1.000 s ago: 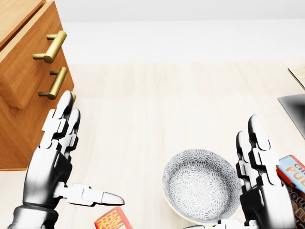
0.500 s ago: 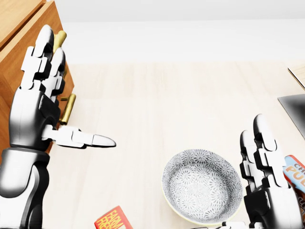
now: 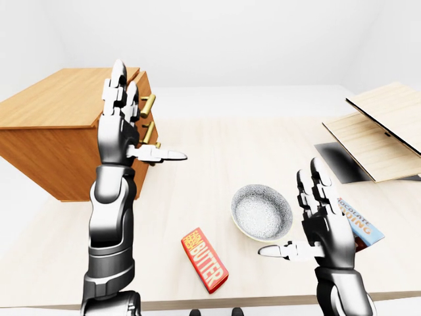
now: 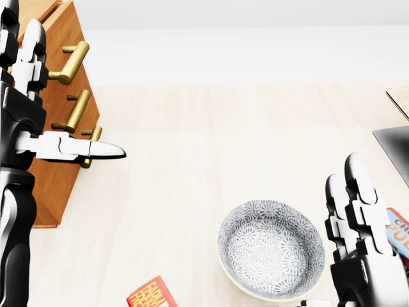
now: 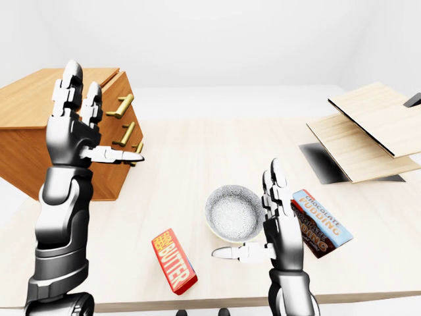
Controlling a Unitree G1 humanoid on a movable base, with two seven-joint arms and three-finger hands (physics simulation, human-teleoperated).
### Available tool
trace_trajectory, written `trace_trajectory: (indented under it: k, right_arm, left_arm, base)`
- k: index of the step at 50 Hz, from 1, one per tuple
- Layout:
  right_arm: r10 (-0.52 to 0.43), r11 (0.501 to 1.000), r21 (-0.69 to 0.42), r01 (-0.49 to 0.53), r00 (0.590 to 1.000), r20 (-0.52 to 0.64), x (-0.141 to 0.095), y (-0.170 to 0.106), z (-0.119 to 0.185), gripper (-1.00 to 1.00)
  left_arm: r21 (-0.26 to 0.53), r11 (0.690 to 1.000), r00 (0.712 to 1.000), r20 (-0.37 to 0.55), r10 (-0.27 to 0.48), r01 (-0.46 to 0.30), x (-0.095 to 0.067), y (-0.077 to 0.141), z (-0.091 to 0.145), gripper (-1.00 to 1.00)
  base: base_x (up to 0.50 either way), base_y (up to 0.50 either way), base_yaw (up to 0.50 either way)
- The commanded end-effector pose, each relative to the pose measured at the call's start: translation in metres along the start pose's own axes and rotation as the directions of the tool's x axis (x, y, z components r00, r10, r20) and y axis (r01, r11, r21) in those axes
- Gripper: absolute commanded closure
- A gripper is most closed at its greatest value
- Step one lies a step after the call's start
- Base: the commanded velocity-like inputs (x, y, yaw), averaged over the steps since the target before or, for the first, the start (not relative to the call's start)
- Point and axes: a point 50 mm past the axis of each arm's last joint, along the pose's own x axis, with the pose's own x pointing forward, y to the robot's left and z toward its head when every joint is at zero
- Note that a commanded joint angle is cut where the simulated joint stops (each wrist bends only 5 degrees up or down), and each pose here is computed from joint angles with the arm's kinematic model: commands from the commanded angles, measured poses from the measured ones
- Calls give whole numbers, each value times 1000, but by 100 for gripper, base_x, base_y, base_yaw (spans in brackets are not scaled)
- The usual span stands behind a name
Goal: Close the top drawer of the cabinet and put the bowl on top of it.
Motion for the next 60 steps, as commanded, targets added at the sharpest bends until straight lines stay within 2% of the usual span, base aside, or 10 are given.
trace_trajectory:
  k: [1,8,22,35,44,49,53,60]
  right_arm:
    - [2,1000,0,-2,1000,1,-1,0,0,-100]
    - [2,1000,1,-2,1000,-1,0,0,-1,-100]
    - [5,1000,0,-5,1000,-2,0,1,-2,-100]
    - [11,1000,-1,-11,1000,-7,1,3,-3,-100]
    - [10,1000,0,-10,1000,-8,2,3,-4,-100]
    - [11,1000,0,-11,1000,-10,2,3,-5,-100]
    - [14,1000,0,-14,1000,-13,3,4,-6,-100]
    - [15,1000,1,-15,1000,-14,3,4,-6,-100]
  left_arm:
    - [10,1000,1000,-10,-5,5,2,1,-2,-100]
    - [22,1000,999,-39,-18,19,1,-2,-9,-100]
    - [38,998,984,-175,-37,45,-7,-6,-40,-100]
    - [20,1000,975,-220,-15,20,-2,0,-51,-100]
    - [-3,1000,977,-213,19,-20,0,9,-50,-100]
    - [-7,1000,966,-259,20,-23,-1,11,-60,-100]
    - [-10,999,945,-326,29,-34,-2,14,-76,-100]
    - [-15,999,935,-354,39,-47,-1,16,-82,-100]
  base:
    - [0,0,0]
    - [0,0,0]
    - [0,0,0]
    - [0,0,0]
    - [0,0,0]
    - [0,0,0]
    - [0,0,0]
    - [0,0,0]
